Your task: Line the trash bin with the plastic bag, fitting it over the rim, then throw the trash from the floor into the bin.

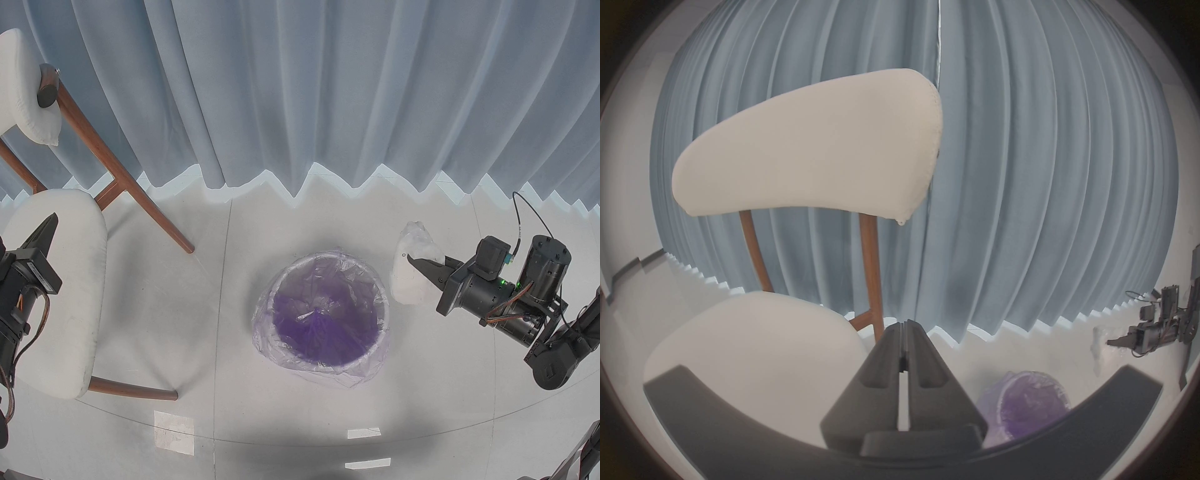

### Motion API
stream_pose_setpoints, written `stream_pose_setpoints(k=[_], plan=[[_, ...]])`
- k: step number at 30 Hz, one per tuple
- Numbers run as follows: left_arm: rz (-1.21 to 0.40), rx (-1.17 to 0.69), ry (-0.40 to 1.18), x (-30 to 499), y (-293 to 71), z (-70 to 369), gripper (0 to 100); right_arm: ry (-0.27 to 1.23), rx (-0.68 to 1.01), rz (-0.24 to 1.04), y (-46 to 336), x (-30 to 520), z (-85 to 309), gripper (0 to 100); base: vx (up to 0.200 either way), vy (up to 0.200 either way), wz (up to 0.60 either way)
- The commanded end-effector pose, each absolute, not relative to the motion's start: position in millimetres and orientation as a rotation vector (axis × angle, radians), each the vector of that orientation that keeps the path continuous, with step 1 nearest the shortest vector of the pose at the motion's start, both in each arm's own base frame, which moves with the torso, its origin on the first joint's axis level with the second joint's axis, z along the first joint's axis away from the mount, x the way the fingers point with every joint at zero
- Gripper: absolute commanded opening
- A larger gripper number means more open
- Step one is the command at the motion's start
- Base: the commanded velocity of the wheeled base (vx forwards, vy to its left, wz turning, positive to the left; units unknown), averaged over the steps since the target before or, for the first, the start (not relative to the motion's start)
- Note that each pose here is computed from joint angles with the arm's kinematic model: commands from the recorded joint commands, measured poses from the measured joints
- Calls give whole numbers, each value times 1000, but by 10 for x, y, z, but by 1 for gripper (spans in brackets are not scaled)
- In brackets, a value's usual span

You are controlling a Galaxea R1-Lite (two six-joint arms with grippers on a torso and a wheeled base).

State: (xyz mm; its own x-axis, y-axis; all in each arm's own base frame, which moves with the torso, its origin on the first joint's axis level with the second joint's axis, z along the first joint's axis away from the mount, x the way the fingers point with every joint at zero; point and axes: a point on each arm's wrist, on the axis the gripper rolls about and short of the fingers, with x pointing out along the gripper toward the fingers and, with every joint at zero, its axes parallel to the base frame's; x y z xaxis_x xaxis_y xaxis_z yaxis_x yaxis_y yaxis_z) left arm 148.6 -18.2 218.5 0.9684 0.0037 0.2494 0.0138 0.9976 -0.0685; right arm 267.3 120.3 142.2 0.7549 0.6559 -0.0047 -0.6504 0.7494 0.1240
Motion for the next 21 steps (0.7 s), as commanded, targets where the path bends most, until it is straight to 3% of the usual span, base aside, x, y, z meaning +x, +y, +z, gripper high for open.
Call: stream_pose_setpoints(k=[1, 4, 11, 21], plan=[[46, -23, -279, 1358, -100, 2185, 0, 55, 69, 739, 1313, 2753, 1130, 0, 0, 0, 0], [83, -17, -290, 1289, -45, 2174, 0, -4, 46, 746, 1357, 2838, 1039, 0, 0, 0, 0], [169, -5, -287, 1010, 62, 1996, 0, 25, 42, 784, 1472, 2809, 949, 0, 0, 0, 0], [141, -13, -233, 524, 33, 1621, 0, 51, 39, 826, 1735, 2983, 704, 0, 0, 0, 0]])
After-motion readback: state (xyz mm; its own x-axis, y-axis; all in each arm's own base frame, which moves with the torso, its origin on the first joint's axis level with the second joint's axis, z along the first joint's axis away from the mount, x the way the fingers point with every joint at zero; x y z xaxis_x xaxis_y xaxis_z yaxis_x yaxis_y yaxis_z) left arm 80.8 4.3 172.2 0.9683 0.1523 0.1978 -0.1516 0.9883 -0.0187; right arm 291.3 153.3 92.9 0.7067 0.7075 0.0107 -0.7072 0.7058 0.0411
